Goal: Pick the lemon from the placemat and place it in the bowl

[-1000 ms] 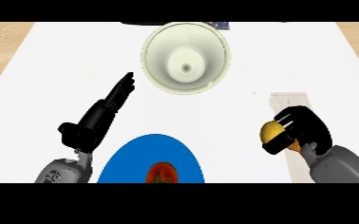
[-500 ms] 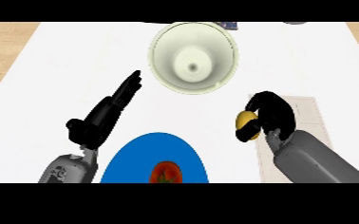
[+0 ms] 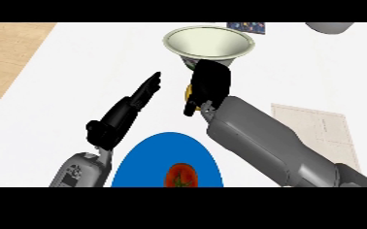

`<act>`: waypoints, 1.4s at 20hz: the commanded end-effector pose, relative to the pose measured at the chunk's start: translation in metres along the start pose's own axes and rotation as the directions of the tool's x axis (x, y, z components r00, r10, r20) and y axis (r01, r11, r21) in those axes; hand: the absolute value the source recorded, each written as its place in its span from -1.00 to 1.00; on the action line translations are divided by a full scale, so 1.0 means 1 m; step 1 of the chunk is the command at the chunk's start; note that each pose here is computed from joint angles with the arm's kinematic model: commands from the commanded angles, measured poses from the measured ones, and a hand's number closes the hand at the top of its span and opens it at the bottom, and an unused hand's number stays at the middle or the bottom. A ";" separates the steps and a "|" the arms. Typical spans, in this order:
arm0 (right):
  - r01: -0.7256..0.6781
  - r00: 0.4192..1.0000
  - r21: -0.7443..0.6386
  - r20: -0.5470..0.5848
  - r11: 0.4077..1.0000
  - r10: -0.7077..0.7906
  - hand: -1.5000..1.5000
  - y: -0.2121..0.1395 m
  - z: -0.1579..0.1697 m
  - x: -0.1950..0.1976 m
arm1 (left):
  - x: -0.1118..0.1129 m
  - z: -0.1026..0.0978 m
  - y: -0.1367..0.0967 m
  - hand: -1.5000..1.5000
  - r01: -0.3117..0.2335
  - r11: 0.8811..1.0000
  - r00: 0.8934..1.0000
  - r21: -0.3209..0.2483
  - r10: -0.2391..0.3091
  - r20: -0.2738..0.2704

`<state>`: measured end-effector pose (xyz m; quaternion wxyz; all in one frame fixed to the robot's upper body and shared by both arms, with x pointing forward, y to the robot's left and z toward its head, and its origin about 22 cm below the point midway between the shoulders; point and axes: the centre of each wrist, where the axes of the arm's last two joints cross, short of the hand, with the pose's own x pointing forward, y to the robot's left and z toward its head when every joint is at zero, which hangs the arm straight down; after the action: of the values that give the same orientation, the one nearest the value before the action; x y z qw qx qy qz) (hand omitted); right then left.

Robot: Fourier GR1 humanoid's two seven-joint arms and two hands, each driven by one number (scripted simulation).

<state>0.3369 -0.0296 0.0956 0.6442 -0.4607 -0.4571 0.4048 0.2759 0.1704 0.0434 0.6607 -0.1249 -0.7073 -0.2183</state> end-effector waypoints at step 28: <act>-0.127 0.951 -0.533 -0.306 0.837 -0.051 1.00 -0.062 -0.069 0.070 | 0.002 0.003 0.014 0.00 0.025 0.997 1.000 0.073 -0.025 -0.005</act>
<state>0.4224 0.0116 0.1726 0.4928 -0.6672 -0.4950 0.2588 0.2786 0.1862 0.0396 0.6690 -0.0938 -0.7112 -0.1944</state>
